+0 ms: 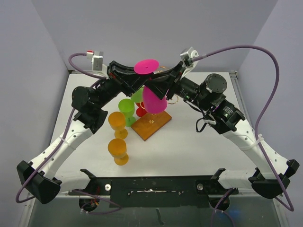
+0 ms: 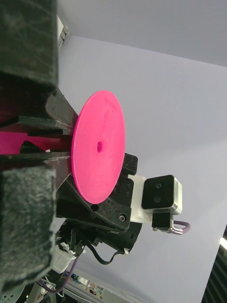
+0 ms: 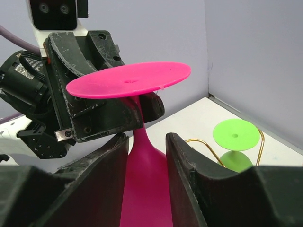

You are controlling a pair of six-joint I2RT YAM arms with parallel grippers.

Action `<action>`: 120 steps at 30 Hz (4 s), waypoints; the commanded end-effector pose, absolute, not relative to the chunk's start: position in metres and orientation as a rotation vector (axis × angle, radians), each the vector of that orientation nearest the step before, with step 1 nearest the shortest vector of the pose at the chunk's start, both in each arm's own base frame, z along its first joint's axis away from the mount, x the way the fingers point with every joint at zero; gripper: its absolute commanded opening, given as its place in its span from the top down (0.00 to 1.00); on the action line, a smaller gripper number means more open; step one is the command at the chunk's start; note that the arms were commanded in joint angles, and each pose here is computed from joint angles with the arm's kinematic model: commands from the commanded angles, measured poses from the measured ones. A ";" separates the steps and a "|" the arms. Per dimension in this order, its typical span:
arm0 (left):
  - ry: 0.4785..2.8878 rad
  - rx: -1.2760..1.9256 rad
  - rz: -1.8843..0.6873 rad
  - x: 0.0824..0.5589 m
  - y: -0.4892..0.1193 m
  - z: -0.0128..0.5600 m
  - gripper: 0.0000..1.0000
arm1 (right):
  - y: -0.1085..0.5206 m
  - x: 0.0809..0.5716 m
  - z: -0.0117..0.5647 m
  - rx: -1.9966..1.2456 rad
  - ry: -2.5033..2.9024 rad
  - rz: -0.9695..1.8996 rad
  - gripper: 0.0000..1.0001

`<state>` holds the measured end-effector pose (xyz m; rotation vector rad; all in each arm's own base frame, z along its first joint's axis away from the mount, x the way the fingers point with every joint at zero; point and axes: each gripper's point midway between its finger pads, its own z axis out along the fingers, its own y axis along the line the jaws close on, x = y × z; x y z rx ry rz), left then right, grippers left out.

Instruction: Place the wine glass upside down on the wine glass rack

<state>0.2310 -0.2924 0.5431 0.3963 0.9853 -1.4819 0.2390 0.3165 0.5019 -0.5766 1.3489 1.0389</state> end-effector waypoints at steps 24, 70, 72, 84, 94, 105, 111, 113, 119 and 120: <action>0.827 0.356 -1.545 0.189 -0.264 0.582 0.71 | 0.282 0.237 0.545 -0.465 1.108 0.959 1.00; 1.576 -0.178 -0.662 0.343 -0.084 0.414 0.42 | 0.119 0.392 0.398 -0.605 1.493 0.454 1.00; 1.565 -0.125 -0.697 0.339 -0.092 0.422 0.42 | 0.126 0.394 0.390 -0.632 1.500 0.493 1.00; 1.378 0.216 -1.208 0.301 -0.191 0.504 0.42 | 0.149 0.397 0.371 -0.653 1.446 0.612 1.00; 1.357 0.198 -1.478 0.308 -0.285 0.526 0.43 | 0.165 0.391 0.366 -0.669 1.409 0.615 1.00; 1.498 0.128 -1.538 0.337 -0.360 0.498 0.43 | 0.152 0.377 0.382 -0.570 1.347 0.545 1.00; 1.563 0.124 -1.545 0.347 -0.386 0.480 0.47 | 0.156 0.368 0.384 -0.591 1.330 0.561 1.00; 1.574 0.118 -1.554 0.348 -0.391 0.476 0.48 | 0.158 0.364 0.385 -0.603 1.323 0.571 1.00; 1.617 0.083 -1.541 0.356 -0.396 0.463 0.51 | 0.167 0.352 0.391 -0.648 1.288 0.600 1.00; 1.622 0.081 -1.544 0.357 -0.397 0.462 0.51 | 0.169 0.350 0.392 -0.655 1.283 0.605 1.00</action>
